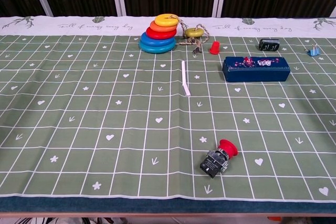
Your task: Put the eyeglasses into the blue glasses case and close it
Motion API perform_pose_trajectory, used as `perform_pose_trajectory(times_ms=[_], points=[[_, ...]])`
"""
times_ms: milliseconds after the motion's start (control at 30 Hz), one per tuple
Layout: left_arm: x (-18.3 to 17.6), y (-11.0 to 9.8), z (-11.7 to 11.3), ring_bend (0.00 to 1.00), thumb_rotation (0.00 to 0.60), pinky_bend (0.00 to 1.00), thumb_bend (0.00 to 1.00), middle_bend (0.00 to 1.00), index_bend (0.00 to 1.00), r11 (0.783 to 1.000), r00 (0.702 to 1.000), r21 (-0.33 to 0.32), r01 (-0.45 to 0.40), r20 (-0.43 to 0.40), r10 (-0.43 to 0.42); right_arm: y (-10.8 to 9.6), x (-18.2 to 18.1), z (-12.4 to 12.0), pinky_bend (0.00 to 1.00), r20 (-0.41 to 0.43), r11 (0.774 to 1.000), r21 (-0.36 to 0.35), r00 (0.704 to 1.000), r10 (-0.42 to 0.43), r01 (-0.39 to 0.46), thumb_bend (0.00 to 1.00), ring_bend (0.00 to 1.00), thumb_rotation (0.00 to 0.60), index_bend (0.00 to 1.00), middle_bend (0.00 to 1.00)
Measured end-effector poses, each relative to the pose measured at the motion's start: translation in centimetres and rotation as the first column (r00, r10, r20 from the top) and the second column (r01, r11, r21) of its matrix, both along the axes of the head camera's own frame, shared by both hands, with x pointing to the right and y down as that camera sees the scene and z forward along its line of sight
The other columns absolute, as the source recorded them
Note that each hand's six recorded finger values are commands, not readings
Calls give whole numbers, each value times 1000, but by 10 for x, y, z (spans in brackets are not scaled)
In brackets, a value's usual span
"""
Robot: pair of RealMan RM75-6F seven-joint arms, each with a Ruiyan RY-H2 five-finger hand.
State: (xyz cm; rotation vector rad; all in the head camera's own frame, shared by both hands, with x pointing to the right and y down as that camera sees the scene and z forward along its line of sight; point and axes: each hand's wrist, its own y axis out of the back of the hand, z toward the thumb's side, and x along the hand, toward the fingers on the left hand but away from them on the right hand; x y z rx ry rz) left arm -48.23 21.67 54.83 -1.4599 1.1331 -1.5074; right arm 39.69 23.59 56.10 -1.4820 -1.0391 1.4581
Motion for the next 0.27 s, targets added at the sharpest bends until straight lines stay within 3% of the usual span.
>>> perform_pose_trajectory(times_ms=[267], points=[[3,0,1,0,600,0,315,0,137,1000,1000,-1,-21,1,21,5,0,1,199,6,1000,-24,1000,7,-7,262,36,600,61,41]])
